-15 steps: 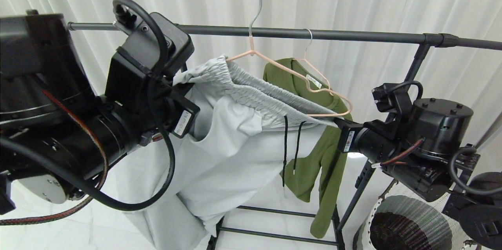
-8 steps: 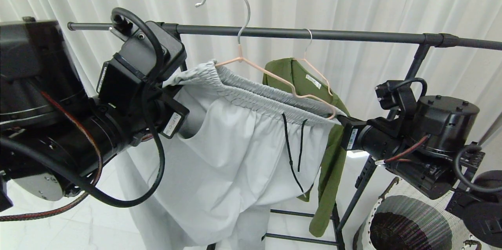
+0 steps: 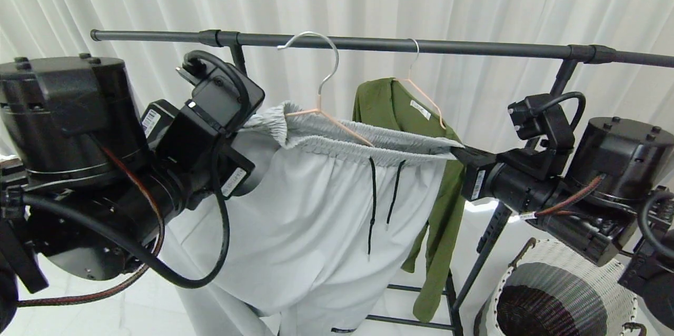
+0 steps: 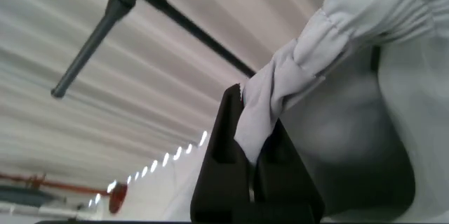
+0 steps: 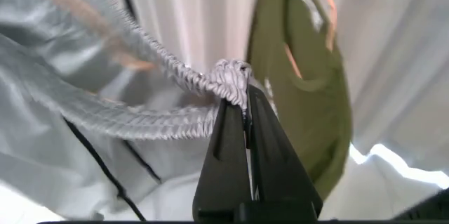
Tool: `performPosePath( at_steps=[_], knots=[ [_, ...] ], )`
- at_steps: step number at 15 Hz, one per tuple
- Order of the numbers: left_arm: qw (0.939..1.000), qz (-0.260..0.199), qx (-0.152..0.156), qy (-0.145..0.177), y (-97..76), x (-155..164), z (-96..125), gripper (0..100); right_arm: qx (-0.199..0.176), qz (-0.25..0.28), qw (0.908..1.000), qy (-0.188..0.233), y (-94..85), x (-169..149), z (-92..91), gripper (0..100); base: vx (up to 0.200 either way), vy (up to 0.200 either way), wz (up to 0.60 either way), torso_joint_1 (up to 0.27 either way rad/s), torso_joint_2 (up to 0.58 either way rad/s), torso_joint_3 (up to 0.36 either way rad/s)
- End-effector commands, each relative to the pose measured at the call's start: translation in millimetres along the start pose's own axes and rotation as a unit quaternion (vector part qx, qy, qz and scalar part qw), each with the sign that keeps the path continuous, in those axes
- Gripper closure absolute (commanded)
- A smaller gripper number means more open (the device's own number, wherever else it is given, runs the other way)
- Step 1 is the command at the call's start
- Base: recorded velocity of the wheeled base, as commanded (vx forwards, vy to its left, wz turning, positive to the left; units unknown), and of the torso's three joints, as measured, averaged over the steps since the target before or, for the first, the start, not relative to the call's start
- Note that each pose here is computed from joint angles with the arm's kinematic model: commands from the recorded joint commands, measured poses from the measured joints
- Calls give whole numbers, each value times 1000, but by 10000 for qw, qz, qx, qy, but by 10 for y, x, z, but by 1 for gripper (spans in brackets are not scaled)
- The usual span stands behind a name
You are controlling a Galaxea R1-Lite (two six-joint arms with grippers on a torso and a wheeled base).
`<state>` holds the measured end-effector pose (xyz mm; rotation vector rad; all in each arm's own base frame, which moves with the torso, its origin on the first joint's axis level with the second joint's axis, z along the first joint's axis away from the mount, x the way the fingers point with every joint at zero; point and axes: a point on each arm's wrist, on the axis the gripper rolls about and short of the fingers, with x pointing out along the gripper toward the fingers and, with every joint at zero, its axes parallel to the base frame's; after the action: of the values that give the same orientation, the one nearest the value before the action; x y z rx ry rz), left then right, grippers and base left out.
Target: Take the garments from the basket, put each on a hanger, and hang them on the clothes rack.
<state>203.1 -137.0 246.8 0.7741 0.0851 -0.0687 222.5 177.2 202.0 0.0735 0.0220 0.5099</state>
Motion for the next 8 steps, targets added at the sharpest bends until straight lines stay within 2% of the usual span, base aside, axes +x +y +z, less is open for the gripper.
performPosePath(
  at_steps=[1,3,5,6,8],
  knots=[
    [9993,6,-381,52,-160,72,140,100,-135,327,9993,-145,145,-113,85,100,0,0,0,0,0,0],
    [9967,204,-786,81,-160,97,234,100,-329,654,9972,-167,315,-196,94,100,0,0,0,0,0,0],
    [9956,254,-901,36,-130,98,272,100,-575,878,9944,-127,418,-273,57,100,0,0,0,0,0,0],
    [9944,291,-1016,-18,-97,95,307,100,-810,998,9917,-57,460,-327,4,100,0,0,0,0,0,0],
    [9929,318,-1143,-88,-67,86,349,100,-899,1158,9892,-46,524,-419,-12,100,0,0,0,0,0,0]
  ],
)
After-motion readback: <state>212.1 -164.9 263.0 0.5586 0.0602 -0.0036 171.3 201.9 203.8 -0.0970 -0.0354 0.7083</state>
